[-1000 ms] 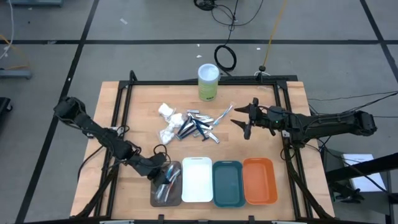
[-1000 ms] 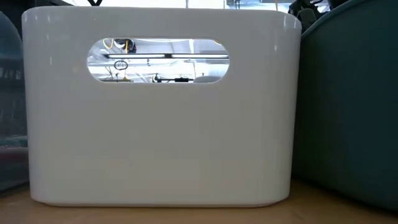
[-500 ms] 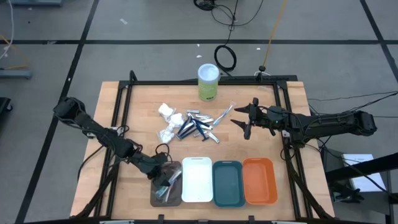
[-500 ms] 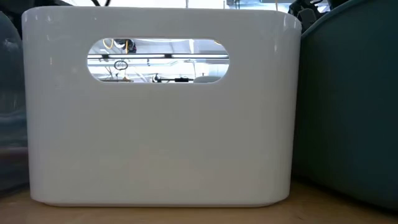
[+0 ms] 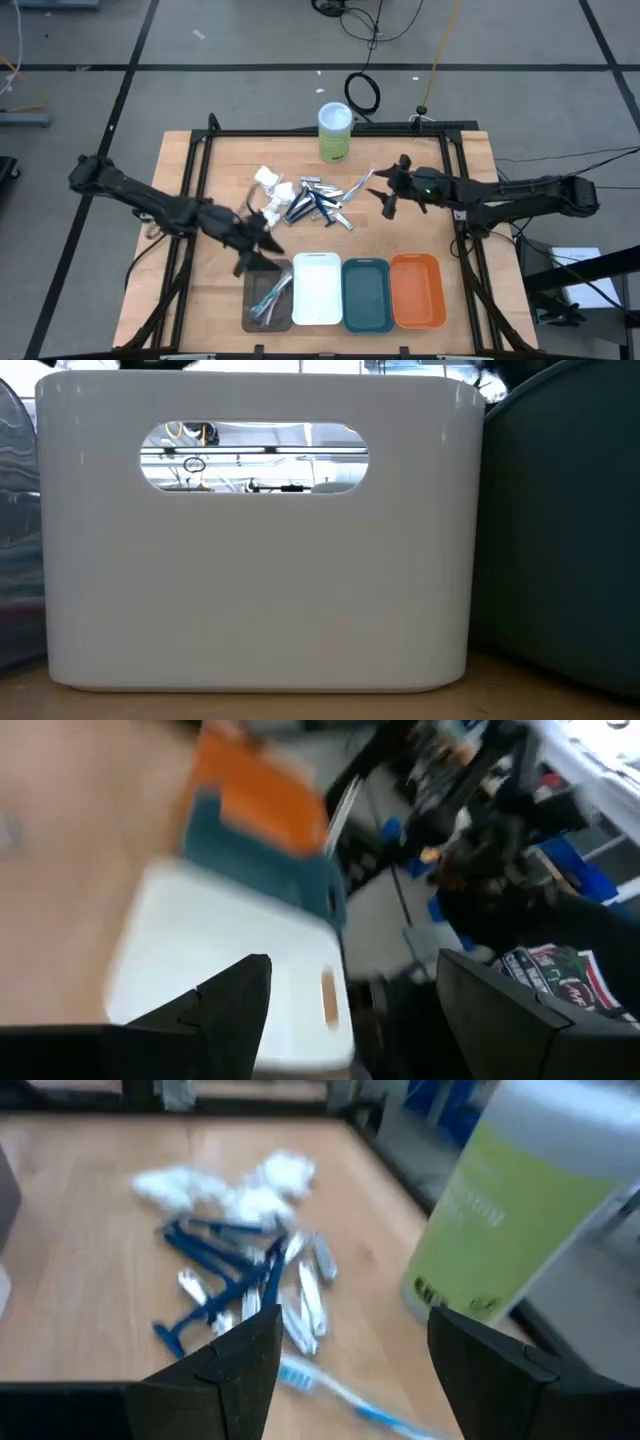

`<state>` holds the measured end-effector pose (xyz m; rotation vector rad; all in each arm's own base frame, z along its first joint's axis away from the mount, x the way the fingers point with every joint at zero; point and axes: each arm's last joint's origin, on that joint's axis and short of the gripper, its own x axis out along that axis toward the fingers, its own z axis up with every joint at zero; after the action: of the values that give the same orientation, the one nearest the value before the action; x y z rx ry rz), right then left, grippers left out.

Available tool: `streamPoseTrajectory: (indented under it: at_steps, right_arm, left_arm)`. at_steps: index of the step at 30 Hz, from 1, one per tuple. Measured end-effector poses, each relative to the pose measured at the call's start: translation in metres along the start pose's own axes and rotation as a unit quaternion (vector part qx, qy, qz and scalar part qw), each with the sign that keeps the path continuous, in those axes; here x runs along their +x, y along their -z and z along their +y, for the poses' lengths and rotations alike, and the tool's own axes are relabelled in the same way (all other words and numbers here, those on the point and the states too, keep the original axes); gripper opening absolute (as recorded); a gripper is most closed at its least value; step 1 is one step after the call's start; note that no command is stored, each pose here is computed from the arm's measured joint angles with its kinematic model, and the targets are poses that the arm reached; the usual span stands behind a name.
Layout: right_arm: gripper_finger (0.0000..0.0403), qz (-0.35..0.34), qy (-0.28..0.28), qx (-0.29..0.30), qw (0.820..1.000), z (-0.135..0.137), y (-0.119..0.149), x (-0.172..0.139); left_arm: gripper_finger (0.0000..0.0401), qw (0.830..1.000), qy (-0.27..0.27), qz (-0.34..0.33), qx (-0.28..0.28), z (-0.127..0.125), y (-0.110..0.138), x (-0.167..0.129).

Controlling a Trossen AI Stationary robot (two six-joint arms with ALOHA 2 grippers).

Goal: Pick & Place Travel size toiletries
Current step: Put the blue toothbrush into the black bin

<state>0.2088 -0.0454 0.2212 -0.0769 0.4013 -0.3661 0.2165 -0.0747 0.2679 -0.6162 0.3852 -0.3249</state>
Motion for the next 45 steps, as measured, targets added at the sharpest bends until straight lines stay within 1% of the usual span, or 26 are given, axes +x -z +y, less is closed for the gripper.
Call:
streamPoseTrajectory:
  at_steps: [1,3,4,6,7,8,10,12,17,21,23,29,31,35,39,42,45]
  right_arm:
    - [0.0237,0.021,-0.006,0.0,1.0,-0.003,-0.001,0.005]
    - [0.0237,0.065,-0.005,-0.004,0.998,-0.01,-0.003,0.019]
    - [0.0237,0.09,-0.003,-0.005,0.996,-0.015,-0.004,0.026]
    - [0.0237,0.144,0.009,-0.007,0.989,-0.026,-0.002,0.041]
    - [0.0237,0.167,0.006,-0.011,0.986,-0.031,-0.001,0.049]
    - [0.0237,0.19,0.003,-0.017,0.982,-0.036,0.002,0.058]
    - [0.0237,0.228,-0.017,-0.031,0.973,-0.041,0.008,0.073]
    - [0.0237,0.254,-0.033,-0.044,0.966,-0.045,0.014,0.088]
    - [0.0237,0.307,-0.044,-0.065,0.948,-0.053,0.03,0.116]
    - [0.0237,0.328,-0.053,-0.074,0.94,-0.055,0.039,0.128]
    - [0.0237,0.347,-0.067,-0.072,0.933,-0.054,0.044,0.13]
    - [0.0237,0.41,-0.079,-0.05,0.907,-0.049,0.052,0.121]
    - [0.0237,0.431,-0.083,-0.042,0.897,-0.047,0.052,0.115]
    - [0.0237,0.467,-0.094,-0.04,0.878,-0.041,0.052,0.103]
    - [0.0237,0.489,-0.113,-0.053,0.863,-0.031,0.049,0.092]
    - [0.0235,0.486,-0.133,-0.085,0.86,-0.024,0.045,0.087]
    - [0.0219,0.481,-0.154,-0.117,0.855,-0.015,0.046,0.085]
  left_arm:
    - [0.028,0.999,-0.004,-0.02,0.027,-0.001,-0.005,-0.007]
    - [0.028,0.994,-0.038,-0.061,0.084,0.0,-0.014,-0.021]
    - [0.028,0.988,-0.064,-0.079,0.115,0.001,-0.017,-0.028]
    - [0.028,0.969,-0.134,-0.106,0.178,0.004,-0.021,-0.039]
    - [0.028,0.959,-0.173,-0.111,0.194,0.007,-0.022,-0.043]
    - [0.028,0.95,-0.211,-0.117,0.199,0.01,-0.022,-0.045]
    - [0.028,0.934,-0.266,-0.134,0.196,0.015,-0.024,-0.047]
    - [0.028,0.925,-0.294,-0.145,0.192,0.019,-0.026,-0.047]
    - [0.028,0.919,-0.32,-0.136,0.186,0.028,-0.028,-0.043]
    - [0.028,0.916,-0.333,-0.125,0.187,0.034,-0.027,-0.038]
    - [0.028,0.915,-0.338,-0.119,0.186,0.037,-0.027,-0.036]
    - [0.028,0.913,-0.346,-0.103,0.187,0.042,-0.024,-0.03]
    - [0.028,0.916,-0.339,-0.099,0.189,0.042,-0.024,-0.029]
    - [0.028,0.916,-0.338,-0.099,0.189,0.042,-0.024,-0.029]
    - [0.028,0.916,-0.338,-0.099,0.19,0.042,-0.024,-0.03]
    - [0.028,0.917,-0.338,-0.1,0.189,0.042,-0.024,-0.03]
    - [0.028,0.917,-0.338,-0.1,0.189,0.042,-0.024,-0.03]
